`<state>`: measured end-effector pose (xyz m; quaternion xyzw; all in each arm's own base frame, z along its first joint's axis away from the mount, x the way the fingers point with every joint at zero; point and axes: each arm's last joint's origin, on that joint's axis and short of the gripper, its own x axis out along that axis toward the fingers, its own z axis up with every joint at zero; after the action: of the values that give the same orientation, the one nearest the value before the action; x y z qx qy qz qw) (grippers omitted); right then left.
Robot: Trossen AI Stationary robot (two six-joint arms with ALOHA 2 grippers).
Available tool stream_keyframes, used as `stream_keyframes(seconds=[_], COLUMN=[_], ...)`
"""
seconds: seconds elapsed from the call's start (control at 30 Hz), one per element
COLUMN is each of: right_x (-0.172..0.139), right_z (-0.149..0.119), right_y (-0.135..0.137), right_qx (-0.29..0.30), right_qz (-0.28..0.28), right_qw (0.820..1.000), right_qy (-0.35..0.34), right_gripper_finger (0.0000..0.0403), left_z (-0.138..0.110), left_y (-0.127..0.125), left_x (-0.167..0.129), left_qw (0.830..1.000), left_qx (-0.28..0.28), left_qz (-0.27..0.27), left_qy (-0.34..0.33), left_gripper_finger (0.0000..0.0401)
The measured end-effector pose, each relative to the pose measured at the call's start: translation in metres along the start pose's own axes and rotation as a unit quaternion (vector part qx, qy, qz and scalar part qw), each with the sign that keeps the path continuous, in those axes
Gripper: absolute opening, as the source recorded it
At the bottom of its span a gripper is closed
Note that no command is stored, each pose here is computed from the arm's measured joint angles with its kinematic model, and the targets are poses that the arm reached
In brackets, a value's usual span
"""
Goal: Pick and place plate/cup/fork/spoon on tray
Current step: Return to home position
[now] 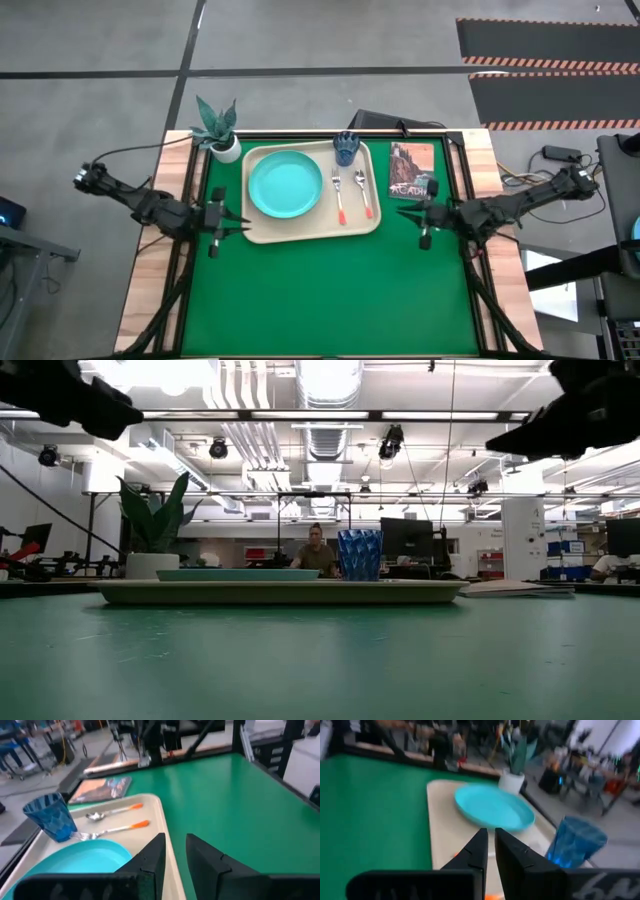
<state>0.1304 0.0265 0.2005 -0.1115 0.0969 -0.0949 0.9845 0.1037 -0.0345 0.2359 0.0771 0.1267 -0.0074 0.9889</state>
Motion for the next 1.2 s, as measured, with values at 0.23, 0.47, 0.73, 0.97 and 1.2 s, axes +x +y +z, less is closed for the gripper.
stream_keyframes(seconds=[0.23,0.47,0.73,0.97,1.2], right_x=[-0.028,-0.038,-0.029,-0.028,-0.028], right_z=[-0.010,-0.013,-0.034,-0.036,-0.036], right_y=[-0.014,-0.019,-0.009,-0.004,-0.003], right_qx=[0.004,-0.022,-0.010,0.026,0.024], right_qz=[-0.015,-0.030,0.024,0.090,0.091], right_qw=[0.993,0.987,0.990,0.987,0.987], right_qy=[-0.117,-0.159,-0.136,-0.131,-0.127], right_gripper_finger=[0.0011,0.0010,0.0010,0.0009,0.0009], left_z=[-0.019,-0.033,-0.044,-0.063,-0.067], left_y=[0.007,0.008,0.003,-0.001,-0.003], left_x=[-0.017,-0.019,-0.008,0.003,0.008], left_qw=[0.997,0.992,0.986,0.984,0.985], left_qx=[0.004,0.006,0.065,0.085,0.094], left_qz=[0.007,0.032,0.044,0.083,0.082], left_qy=[-0.080,-0.122,-0.144,-0.133,-0.115], left_gripper_finger=[0.0061,0.0057,0.0011,0.0003,0.0004])
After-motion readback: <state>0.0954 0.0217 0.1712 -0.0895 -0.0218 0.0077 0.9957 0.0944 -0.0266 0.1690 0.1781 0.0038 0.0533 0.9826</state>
